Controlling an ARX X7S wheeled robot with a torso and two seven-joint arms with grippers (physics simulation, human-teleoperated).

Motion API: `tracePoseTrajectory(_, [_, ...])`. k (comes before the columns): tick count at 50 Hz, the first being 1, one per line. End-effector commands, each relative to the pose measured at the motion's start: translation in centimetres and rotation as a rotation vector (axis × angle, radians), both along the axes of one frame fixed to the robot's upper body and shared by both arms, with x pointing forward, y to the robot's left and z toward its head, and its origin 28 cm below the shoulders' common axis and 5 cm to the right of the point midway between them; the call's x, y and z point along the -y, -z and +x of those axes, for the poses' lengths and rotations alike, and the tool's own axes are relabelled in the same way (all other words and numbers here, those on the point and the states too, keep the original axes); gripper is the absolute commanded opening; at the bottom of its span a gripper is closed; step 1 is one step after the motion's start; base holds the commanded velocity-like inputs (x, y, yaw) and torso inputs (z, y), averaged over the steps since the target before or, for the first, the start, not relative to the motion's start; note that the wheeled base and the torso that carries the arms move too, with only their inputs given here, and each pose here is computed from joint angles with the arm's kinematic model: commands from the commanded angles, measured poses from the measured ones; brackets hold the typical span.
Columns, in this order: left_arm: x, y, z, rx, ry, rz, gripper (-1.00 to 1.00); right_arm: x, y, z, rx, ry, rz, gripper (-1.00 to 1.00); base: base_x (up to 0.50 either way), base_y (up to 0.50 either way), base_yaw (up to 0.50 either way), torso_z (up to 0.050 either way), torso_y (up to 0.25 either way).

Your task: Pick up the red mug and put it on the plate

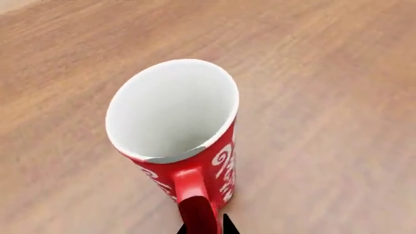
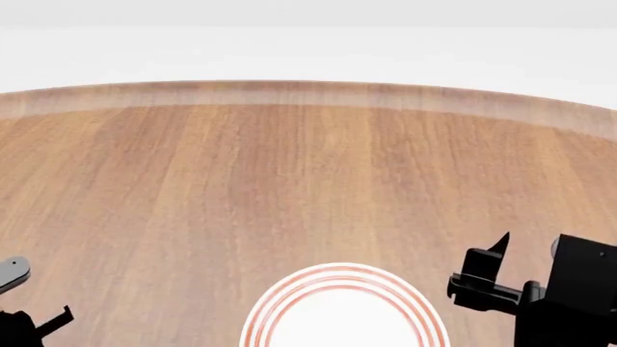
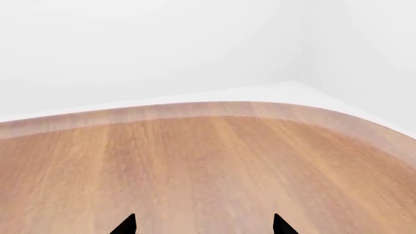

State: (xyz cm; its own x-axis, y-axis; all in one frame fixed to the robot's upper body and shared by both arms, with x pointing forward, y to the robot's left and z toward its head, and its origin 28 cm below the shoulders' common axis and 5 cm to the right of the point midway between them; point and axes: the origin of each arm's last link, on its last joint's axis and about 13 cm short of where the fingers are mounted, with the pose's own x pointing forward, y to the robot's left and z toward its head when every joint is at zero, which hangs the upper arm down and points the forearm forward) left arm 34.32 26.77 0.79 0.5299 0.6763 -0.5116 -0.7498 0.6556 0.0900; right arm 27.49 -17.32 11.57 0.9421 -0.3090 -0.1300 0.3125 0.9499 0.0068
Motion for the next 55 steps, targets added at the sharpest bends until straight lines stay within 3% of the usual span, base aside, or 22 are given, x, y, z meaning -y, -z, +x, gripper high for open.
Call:
tracePoseTrajectory(1, [0.0,0.3,-0.2,-0.004,0.005,0.013,-1.00,0.0,0.2,0.0,-0.003,-0.003,0.002,1.00,0.00,0.00,0.00,0.000,0.000])
tracePoseTrajectory(11, [0.1,0.2,-0.1,0.004,0.035,0.034,-1.00,-0.1,0.0,0.1,-0.002,-0.005,0.002,1.00,0.00,0.00,0.00,0.000,0.000])
tracePoseTrajectory(20, [0.9,-0.2,0.1,0.016,0.190,0.088,-1.00,-0.2,-0.1,0.1,-0.002,-0.010,-0.002,1.00,0.00,0.00,0.00,0.000,0.001])
tracePoseTrajectory(37, [4.6,-4.5,-2.5,0.033,0.555,0.156,-1.00,-0.5,0.1,0.4,-0.012,-0.021,-0.002,1.00,0.00,0.00,0.00,0.000,0.000])
tracePoseTrajectory(55, [8.3,-5.5,-3.8,0.054,0.761,0.173,-1.00,-0.5,-0.4,0.3,-0.004,-0.024,0.002,1.00,0.00,0.00,0.00,0.000,0.001])
